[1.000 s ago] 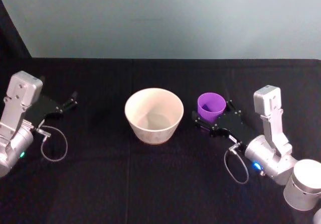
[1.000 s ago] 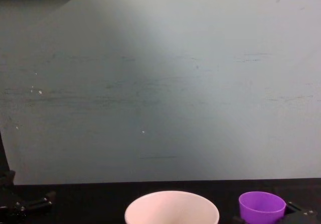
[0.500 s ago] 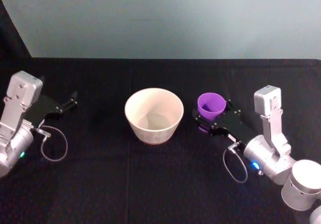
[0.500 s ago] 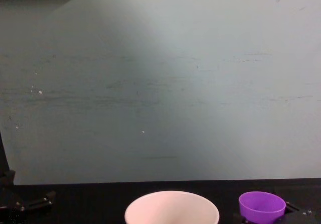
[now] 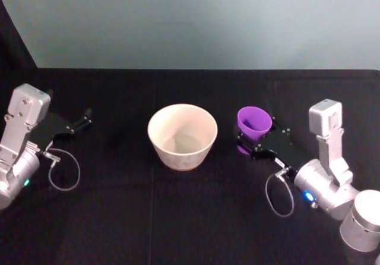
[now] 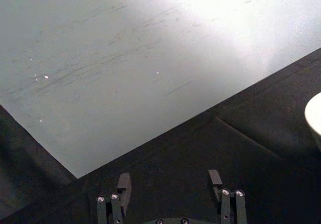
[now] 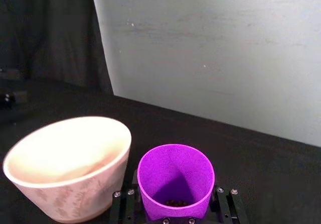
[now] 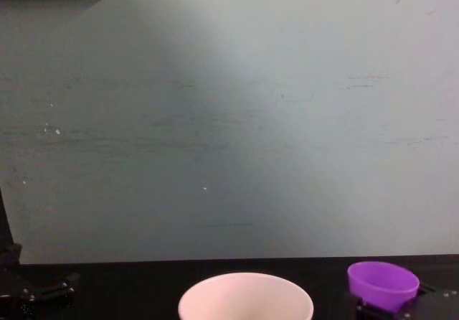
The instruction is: Pick up the cup and pour the mung beans from the cup into the bowl.
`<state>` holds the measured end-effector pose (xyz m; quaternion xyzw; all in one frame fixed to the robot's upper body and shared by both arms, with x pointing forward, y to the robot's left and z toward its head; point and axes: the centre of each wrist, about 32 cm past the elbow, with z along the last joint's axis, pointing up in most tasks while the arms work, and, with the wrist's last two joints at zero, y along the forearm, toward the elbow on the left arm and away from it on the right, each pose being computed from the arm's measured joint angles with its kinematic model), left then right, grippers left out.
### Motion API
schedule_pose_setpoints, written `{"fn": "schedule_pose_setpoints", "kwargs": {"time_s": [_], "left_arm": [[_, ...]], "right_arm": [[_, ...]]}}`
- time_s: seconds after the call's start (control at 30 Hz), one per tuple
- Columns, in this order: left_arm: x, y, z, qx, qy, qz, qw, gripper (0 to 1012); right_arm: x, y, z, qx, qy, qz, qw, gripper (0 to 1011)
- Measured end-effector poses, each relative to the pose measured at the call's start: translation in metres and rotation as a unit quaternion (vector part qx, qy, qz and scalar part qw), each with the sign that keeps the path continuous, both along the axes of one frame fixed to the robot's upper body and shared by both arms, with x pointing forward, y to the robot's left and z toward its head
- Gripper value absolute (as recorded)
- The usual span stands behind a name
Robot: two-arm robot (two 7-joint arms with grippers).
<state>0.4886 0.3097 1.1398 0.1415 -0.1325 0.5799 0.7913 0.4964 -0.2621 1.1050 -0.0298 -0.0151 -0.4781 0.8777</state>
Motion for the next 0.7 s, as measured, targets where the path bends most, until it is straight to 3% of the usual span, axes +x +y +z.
{"fn": "schedule_pose_setpoints", "kwargs": {"time_s": [0.23, 0.57, 0.7], "left_arm": [[0.0, 0.0, 0.0, 0.0, 0.0, 0.0, 1.0, 1000], [0.0, 0.0, 0.0, 0.0, 0.0, 0.0, 1.0, 1000], [0.0, 0.0, 0.0, 0.0, 0.0, 0.0, 1.0, 1000]], "right_arm": [[-0.002, -0.002, 0.023, -0.002, -0.002, 0.007, 1.0, 730], [0.001, 0.0, 0.074, -0.005, -0.018, 0.026, 0.9995, 730], [0.001, 0.0, 0.084, -0.007, -0.02, 0.03, 0.9993, 730]]}}
